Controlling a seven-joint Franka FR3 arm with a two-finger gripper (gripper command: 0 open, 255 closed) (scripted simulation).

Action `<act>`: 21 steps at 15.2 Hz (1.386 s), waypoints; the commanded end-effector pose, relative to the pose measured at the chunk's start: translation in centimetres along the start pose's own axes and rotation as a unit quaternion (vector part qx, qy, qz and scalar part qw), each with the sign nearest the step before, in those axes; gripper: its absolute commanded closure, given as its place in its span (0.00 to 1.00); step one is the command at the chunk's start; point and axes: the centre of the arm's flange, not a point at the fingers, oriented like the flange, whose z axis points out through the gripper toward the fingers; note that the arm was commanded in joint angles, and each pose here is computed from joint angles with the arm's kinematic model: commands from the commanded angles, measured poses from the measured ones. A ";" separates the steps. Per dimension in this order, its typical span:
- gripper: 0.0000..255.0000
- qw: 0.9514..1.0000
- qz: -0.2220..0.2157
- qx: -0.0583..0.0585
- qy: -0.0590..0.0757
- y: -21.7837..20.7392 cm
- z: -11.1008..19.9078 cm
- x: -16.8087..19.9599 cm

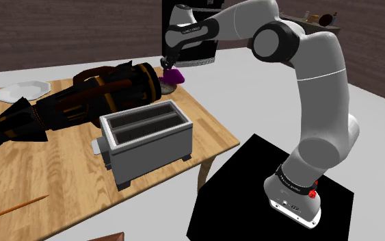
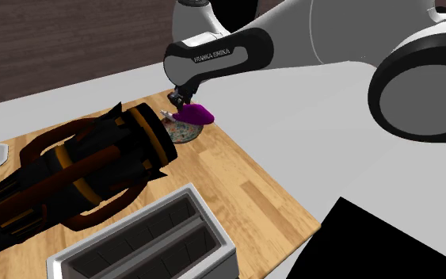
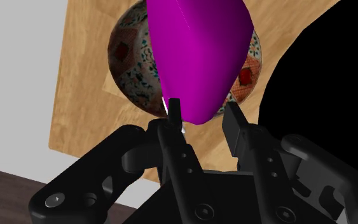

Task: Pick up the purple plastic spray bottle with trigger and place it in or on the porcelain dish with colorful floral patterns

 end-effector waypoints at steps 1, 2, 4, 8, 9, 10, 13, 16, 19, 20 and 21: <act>1.00 1.000 0.000 0.000 0.000 -0.1 0.9 -0.1; 1.00 1.000 0.000 0.000 0.000 -0.1 1.4 -0.3; 1.00 1.000 0.000 0.000 0.000 -0.2 2.4 -0.6; 1.00 1.000 0.000 0.000 0.000 -0.3 3.3 -0.9; 1.00 1.000 0.000 0.000 0.000 -0.3 3.3 -0.9; 1.00 1.000 0.000 0.000 0.000 -0.3 3.3 -0.9; 1.00 1.000 0.000 0.000 0.000 -0.3 3.3 -0.9; 0.00 1.000 0.000 0.000 0.000 -0.2 3.3 -0.9; 0.00 1.000 0.000 0.000 0.000 -0.3 3.3 -0.9; 0.00 1.000 0.000 0.000 0.000 -0.3 1.9 -0.9; 0.00 1.000 0.000 0.000 0.000 -0.3 0.6 -0.9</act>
